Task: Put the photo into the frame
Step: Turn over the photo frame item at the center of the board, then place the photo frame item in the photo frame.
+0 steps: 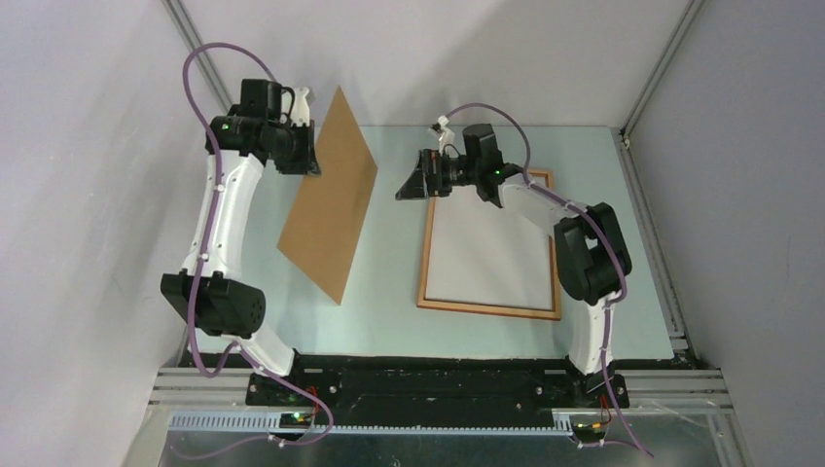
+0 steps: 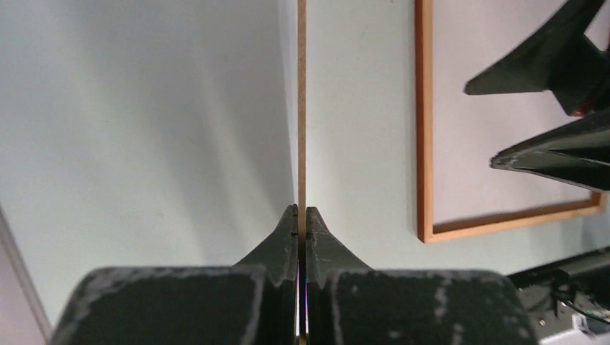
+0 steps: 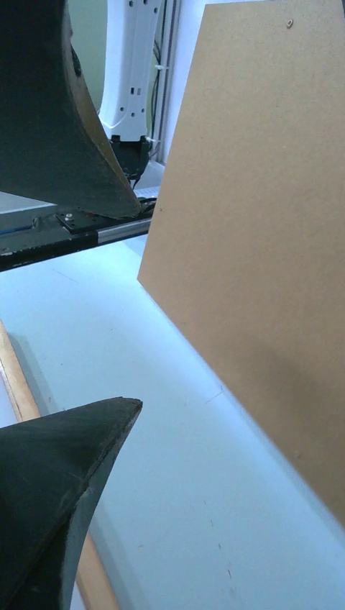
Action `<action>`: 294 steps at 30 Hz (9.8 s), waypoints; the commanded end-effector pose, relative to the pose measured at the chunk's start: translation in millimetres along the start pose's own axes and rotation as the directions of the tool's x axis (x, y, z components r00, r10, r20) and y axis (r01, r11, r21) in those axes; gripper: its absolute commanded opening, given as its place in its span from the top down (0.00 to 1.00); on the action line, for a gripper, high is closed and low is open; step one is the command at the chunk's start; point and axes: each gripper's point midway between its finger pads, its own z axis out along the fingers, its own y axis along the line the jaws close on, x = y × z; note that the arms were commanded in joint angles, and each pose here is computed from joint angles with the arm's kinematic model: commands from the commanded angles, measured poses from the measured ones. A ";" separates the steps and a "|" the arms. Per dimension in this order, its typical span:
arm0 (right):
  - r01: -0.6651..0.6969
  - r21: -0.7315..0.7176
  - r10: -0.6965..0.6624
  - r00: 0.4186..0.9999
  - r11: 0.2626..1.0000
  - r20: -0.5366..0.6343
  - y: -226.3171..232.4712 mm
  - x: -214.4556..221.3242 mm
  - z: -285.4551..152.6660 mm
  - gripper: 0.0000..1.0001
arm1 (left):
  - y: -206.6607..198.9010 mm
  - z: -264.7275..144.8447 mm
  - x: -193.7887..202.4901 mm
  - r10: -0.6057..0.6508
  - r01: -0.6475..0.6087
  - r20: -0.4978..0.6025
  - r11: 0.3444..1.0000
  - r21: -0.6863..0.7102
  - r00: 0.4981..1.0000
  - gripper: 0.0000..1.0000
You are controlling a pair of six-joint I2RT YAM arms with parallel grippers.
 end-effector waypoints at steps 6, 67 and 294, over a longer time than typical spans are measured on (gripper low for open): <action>0.000 0.040 -0.006 0.987 0.999 0.159 34.0 -48.8 -44.7 0.00 | 0.8 -62.6 -45.1 0.211 -0.174 0.167 0.961 -0.215 0.963 1.00; -0.443 0.007 0.409 0.833 0.896 0.373 3.8 -81.0 -73.0 0.03 | -181.7 88.7 50.8 0.526 -0.522 -0.043 0.826 -0.213 0.850 1.00; -0.183 -0.082 0.198 0.941 0.980 0.273 -0.5 10.3 -299.5 0.55 | -246.7 9.7 34.3 0.165 -0.119 0.055 0.409 0.905 0.985 1.00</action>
